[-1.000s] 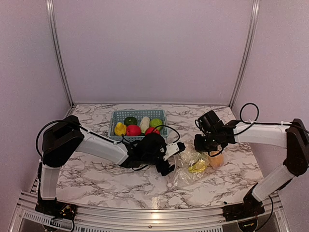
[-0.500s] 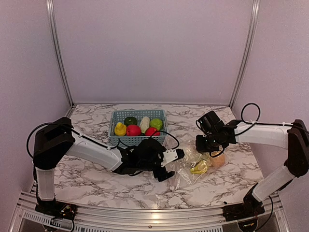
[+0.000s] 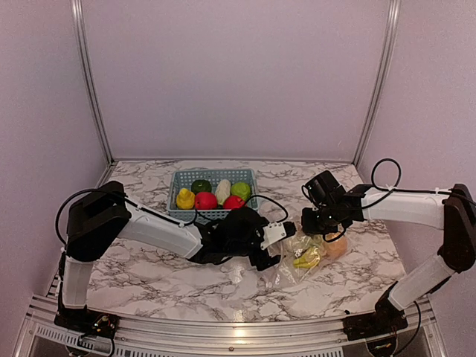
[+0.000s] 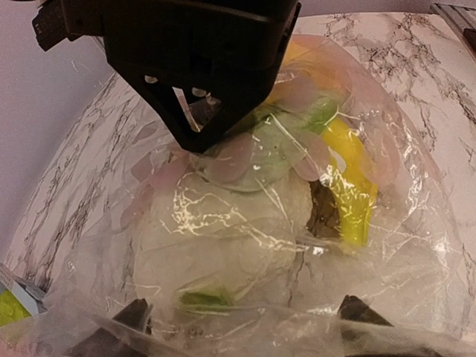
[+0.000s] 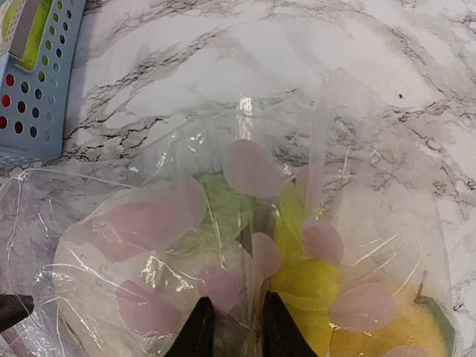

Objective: Open the zip-top bag and remove the fake food
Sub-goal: Pick up the fake vegetable from the zipper food storage bag.

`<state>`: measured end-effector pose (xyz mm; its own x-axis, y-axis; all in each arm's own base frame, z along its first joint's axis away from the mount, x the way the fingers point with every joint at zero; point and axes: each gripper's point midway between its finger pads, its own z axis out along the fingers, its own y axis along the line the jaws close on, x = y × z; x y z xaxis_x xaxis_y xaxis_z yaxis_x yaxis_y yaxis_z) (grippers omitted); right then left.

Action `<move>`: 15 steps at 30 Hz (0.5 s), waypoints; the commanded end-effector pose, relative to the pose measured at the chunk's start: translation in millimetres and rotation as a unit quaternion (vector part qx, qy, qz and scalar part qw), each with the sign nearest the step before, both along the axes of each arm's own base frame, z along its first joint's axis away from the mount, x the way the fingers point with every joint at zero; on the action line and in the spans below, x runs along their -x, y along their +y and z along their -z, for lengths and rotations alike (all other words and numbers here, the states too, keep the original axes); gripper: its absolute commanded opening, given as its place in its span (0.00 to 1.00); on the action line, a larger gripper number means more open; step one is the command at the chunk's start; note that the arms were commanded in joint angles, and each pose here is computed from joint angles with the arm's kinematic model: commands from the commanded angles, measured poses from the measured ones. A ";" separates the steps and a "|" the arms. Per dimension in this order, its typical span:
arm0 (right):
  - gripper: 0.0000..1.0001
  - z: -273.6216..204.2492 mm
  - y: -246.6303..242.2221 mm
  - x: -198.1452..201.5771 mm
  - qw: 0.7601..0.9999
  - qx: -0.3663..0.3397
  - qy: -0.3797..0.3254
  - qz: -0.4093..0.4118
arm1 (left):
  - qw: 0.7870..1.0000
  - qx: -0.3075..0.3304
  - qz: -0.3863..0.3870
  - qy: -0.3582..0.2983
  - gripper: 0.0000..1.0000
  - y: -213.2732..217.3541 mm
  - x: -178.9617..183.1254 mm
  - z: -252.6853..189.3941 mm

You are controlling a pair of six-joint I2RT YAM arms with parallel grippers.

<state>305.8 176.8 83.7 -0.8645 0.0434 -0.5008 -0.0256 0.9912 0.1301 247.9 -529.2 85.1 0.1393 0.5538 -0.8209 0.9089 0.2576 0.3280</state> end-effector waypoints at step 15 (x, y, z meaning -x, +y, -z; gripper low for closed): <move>0.22 11.1 -4.0 16.6 0.999 0.013 0.032 -0.012 | 1.000 -0.021 -0.014 -0.005 0.92 -26.6 -25.5 26.1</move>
<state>304.8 176.1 82.0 -0.8665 0.0421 -0.4974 -0.0256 0.9914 0.1284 267.3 -553.7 74.6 0.1499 0.5579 -0.8163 0.8951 0.2742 0.3517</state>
